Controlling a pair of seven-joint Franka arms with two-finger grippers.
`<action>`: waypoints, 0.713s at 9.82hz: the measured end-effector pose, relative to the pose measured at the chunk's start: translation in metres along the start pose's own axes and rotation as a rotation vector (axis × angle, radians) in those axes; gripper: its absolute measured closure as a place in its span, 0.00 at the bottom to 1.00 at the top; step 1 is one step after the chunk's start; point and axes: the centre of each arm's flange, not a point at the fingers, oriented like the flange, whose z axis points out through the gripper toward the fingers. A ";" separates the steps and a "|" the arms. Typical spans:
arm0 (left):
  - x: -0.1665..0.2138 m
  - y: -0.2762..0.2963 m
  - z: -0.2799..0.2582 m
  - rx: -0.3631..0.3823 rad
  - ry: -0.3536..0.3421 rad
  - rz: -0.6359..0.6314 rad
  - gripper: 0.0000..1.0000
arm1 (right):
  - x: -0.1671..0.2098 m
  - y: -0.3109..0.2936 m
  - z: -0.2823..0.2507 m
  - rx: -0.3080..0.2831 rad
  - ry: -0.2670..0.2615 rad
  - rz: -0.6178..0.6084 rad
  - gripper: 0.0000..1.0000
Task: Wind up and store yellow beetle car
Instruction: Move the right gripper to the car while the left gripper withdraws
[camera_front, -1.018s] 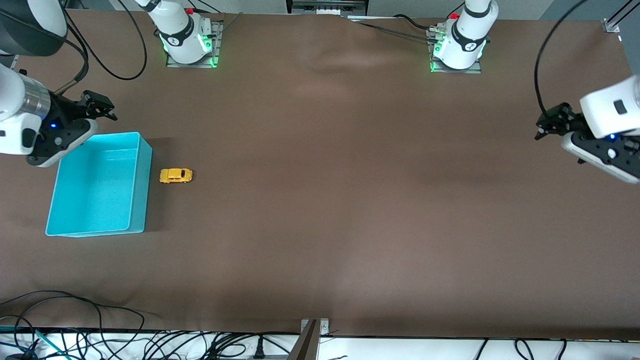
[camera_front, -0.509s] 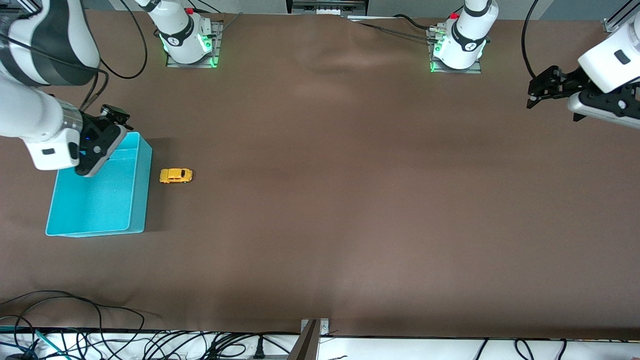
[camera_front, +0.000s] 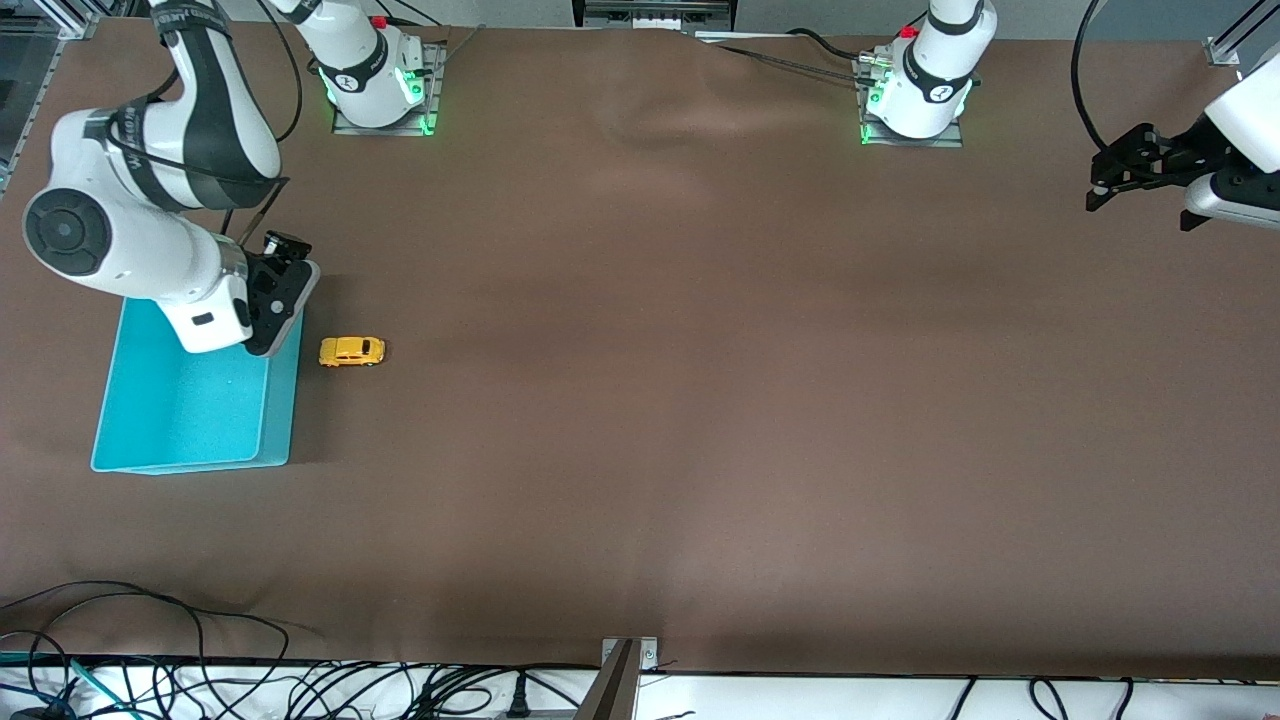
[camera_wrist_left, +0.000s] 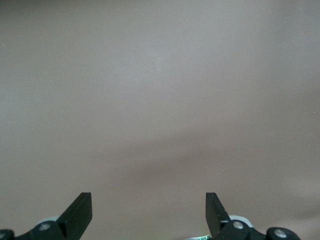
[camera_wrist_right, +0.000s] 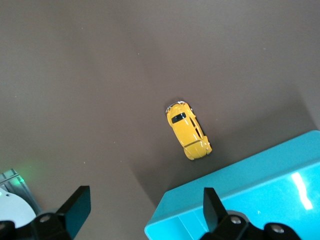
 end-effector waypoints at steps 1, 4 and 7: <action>0.000 0.002 0.000 0.001 0.000 -0.004 0.00 | 0.000 -0.001 0.015 -0.003 0.003 -0.039 0.00; -0.001 0.003 -0.003 0.000 0.006 -0.029 0.00 | 0.001 -0.003 0.068 0.021 0.000 -0.121 0.00; 0.000 0.005 -0.003 0.000 0.005 -0.026 0.00 | 0.002 0.006 0.106 0.045 0.006 -0.168 0.00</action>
